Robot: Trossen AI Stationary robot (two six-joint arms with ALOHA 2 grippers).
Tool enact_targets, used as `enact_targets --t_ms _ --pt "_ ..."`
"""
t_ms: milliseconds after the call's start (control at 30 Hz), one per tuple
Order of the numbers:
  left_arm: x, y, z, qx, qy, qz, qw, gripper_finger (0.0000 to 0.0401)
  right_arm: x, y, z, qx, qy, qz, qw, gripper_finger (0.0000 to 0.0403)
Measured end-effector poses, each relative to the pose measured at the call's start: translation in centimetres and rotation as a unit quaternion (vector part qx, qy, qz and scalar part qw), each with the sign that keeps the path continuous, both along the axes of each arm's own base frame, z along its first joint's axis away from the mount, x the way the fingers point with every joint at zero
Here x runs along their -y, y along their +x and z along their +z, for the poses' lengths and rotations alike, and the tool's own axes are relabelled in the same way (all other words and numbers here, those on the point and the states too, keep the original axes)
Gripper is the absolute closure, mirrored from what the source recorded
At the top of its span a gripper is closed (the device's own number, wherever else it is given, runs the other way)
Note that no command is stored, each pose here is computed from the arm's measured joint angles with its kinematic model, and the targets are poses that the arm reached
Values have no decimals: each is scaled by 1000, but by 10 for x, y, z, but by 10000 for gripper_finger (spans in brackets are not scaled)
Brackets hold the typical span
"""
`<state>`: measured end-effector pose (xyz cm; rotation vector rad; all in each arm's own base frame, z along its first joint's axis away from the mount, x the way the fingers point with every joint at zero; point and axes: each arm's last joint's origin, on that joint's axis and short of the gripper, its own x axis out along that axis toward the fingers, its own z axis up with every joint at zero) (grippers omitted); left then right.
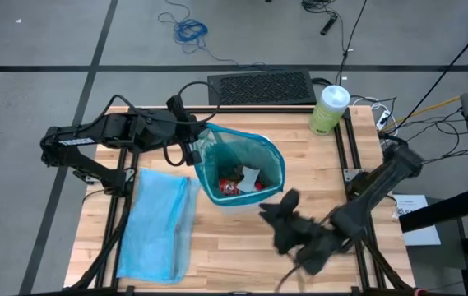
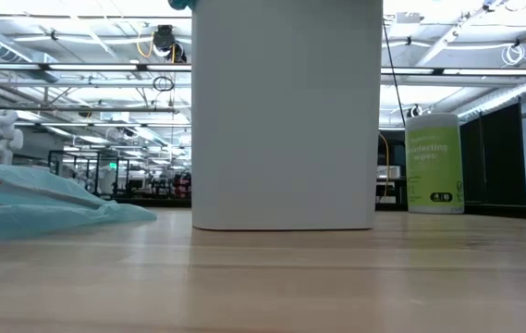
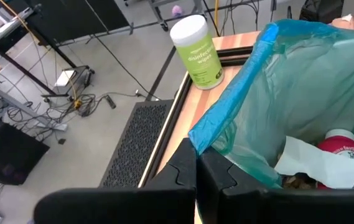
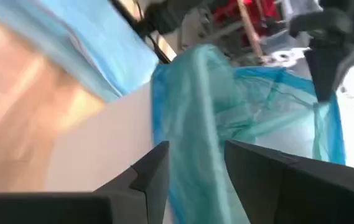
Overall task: Place trash/remove bag and relplace
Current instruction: Remove the blue trash bag from the white trash bin
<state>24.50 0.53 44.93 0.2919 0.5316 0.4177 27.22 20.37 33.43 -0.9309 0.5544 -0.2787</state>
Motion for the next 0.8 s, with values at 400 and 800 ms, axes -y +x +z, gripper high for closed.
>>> enact_targets --t_ms 400,800 --pt "0 0 0 11 -19 12 1000 401 -10 71 -75 -6 -212 -141 967 264" --pt "12 -2 -3 0 -30 -5 1000 401 -10 67 -52 18 -190 -143 971 399"
